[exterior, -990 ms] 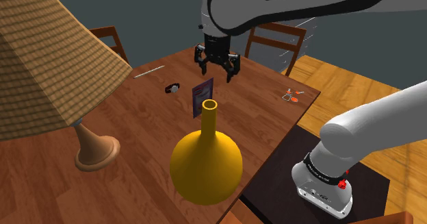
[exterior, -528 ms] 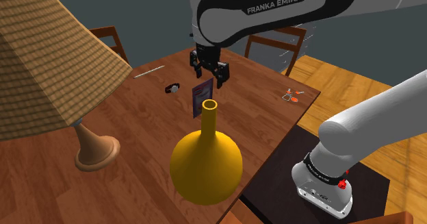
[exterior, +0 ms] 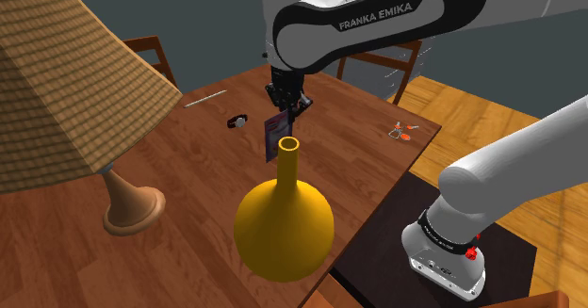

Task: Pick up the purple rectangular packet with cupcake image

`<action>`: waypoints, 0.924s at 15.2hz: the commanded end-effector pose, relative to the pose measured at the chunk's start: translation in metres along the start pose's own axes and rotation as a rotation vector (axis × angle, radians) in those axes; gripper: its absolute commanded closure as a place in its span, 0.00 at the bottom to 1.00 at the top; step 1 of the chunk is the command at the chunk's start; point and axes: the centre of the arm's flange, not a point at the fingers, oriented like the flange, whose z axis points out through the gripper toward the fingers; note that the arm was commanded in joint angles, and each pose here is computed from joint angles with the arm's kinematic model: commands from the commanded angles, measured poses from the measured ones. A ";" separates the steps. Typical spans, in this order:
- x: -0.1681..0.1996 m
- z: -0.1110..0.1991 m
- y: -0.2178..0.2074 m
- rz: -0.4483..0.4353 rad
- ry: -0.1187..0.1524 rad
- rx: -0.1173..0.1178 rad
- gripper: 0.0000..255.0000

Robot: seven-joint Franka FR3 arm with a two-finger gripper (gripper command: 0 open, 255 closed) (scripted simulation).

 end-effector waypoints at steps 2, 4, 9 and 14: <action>0.000 0.000 0.000 0.000 0.000 0.000 1.00; 0.000 0.000 0.000 0.000 0.000 0.000 1.00; 0.001 -0.016 0.000 0.000 0.000 0.000 1.00; 0.004 -0.042 -0.001 0.000 0.000 0.000 1.00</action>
